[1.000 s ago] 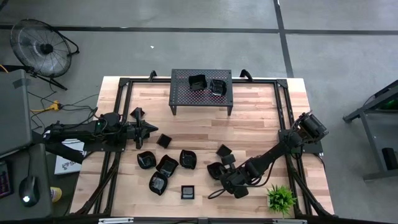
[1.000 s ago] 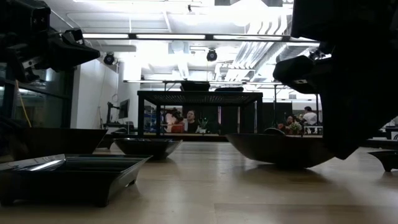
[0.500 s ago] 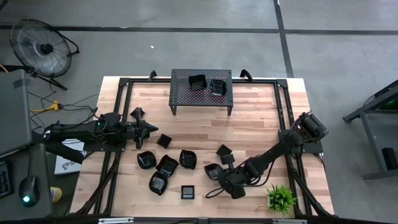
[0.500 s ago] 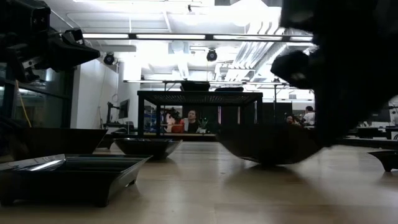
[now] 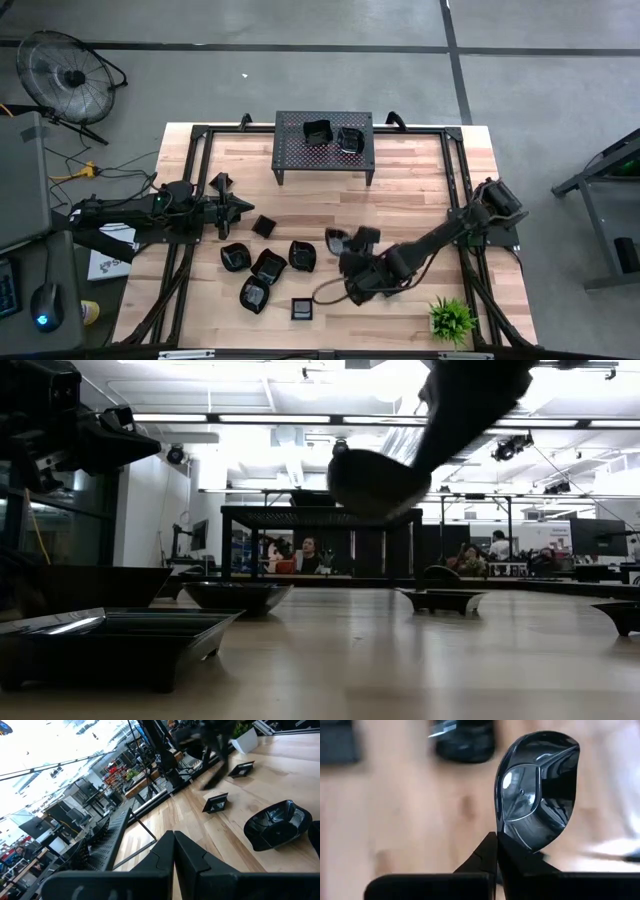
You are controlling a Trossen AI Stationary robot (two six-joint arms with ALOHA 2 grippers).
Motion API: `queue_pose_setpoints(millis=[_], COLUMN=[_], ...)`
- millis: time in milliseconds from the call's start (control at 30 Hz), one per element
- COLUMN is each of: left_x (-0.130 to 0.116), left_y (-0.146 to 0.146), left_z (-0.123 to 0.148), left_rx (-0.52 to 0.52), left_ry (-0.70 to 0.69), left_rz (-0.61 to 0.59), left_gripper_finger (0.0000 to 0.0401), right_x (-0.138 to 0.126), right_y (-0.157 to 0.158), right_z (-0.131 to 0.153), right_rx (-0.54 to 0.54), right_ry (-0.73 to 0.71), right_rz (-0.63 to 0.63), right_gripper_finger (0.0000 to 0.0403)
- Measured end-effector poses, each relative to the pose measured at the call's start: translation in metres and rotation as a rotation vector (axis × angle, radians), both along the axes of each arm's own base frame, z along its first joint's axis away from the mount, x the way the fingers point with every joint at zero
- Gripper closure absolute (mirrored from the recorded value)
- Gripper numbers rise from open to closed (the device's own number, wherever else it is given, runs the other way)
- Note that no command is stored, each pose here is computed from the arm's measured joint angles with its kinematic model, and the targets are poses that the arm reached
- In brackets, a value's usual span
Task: Pick & Place Mini shaped plates
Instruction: Stack the leaf-shaped plate on top of the leaf-shaped plate on the shelf
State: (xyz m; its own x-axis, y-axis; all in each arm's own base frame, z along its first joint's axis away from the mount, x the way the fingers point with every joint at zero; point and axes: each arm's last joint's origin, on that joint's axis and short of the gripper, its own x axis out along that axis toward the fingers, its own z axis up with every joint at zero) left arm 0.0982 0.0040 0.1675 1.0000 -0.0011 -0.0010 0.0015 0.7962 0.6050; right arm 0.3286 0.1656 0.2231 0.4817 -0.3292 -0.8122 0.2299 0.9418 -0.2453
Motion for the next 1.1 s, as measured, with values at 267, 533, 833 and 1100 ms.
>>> queue_pose_setpoints(millis=[267, 533, 833, 1100], left_x=[0.000, 0.000, 0.000, 0.000], left_y=[0.000, 0.000, 0.000, 0.000], left_z=[0.000, 0.000, 0.000, 0.000], left_rx=[0.000, 0.000, 0.000, 0.000], left_ry=[0.000, 0.000, 0.000, 0.000], left_rz=[0.000, 0.000, 0.000, -0.001], left_gripper_finger=[0.0398, 0.0398, 0.0398, 0.0398], right_x=[0.016, 0.026, 0.022, -0.005], right_y=[-0.032, -0.063, -0.091, -0.122], right_z=[0.039, 0.062, 0.087, 0.118], right_rx=[-0.061, -0.071, -0.069, -0.091], right_ry=[-0.056, -0.036, -0.028, -0.003], right_rz=[-0.193, -0.259, -0.271, -0.279], right_gripper_finger=[0.0403, 0.0403, 0.0402, 0.0402])
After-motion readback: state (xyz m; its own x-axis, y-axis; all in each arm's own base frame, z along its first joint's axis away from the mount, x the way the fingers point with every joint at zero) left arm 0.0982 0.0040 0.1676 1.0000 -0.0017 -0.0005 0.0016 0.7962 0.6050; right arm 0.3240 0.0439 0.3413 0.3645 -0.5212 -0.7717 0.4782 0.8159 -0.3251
